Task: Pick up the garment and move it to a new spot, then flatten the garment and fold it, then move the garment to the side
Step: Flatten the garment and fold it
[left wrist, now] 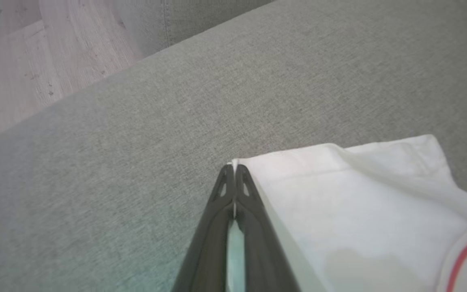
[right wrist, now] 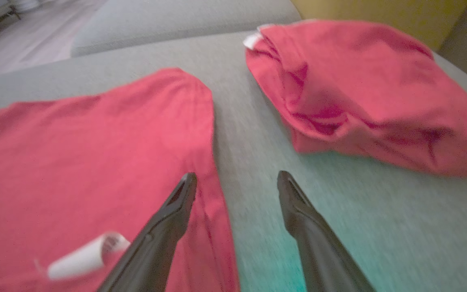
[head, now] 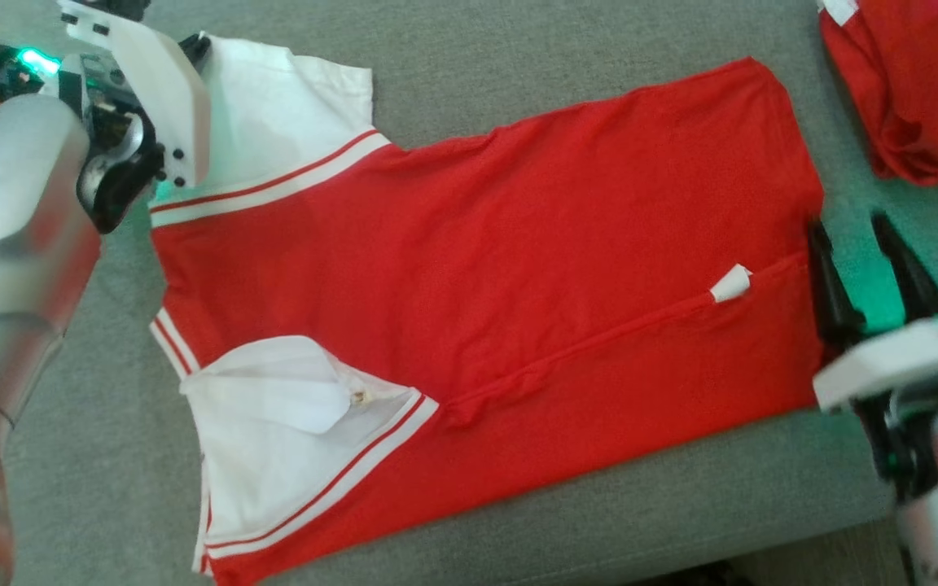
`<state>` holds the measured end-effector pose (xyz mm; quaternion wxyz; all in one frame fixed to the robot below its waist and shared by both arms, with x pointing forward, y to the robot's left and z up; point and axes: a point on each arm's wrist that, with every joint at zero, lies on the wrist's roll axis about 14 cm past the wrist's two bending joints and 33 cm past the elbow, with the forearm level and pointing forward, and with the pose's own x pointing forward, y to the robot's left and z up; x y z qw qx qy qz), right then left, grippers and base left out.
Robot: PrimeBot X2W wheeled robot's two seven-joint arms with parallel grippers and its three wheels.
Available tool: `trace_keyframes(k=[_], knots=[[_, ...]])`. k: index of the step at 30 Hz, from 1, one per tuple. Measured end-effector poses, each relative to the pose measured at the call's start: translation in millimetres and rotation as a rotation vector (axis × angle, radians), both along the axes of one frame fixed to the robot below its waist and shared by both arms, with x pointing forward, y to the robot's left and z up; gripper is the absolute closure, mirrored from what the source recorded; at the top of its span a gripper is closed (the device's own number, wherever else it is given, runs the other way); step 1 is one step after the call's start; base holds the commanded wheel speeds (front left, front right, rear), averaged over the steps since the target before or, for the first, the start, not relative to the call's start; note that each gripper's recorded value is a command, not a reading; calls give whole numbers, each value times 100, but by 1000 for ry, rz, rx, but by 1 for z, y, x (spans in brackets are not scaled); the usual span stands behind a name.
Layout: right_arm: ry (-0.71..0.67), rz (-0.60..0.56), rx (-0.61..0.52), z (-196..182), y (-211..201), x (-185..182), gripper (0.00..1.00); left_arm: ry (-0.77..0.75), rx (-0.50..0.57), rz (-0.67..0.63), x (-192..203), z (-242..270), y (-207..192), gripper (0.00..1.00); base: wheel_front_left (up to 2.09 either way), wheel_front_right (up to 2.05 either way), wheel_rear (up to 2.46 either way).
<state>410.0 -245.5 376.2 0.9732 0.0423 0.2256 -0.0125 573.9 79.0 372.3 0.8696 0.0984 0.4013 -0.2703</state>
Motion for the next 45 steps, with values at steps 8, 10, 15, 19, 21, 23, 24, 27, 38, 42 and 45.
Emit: trace_keyframes(k=[8,10,15,19,21,23,24,27,38,42,45], knots=[[-73,114,-98,34,13,68,0,-68,-8,-40,-4,25,3,100,0,0,0],[-39,130,-103,28,18,82,0,-74,1,-48,-6,28,6,100,0,0,0],[51,156,-154,8,18,101,0,-126,14,-72,-8,38,13,100,0,0,0],[87,173,-179,0,19,110,0,-140,15,-79,-10,42,15,100,0,0,0],[101,184,-188,-2,22,112,0,-138,20,-89,-13,42,15,100,0,0,0],[117,203,-208,-5,24,113,0,-140,23,-97,-16,42,15,100,0,0,0],[122,207,-216,-5,24,113,0,-141,22,-100,-16,43,14,100,0,0,0],[155,224,-230,-8,27,110,0,-149,22,-105,-17,47,14,100,0,0,0],[199,256,-261,-5,27,108,100,-188,3,-116,-22,58,10,100,0,0,0],[205,254,-261,-4,27,108,100,-238,-10,-118,-21,65,12,100,0,0,0],[168,236,-244,4,25,112,100,-304,-22,-113,-16,77,15,100,0,0,0]])
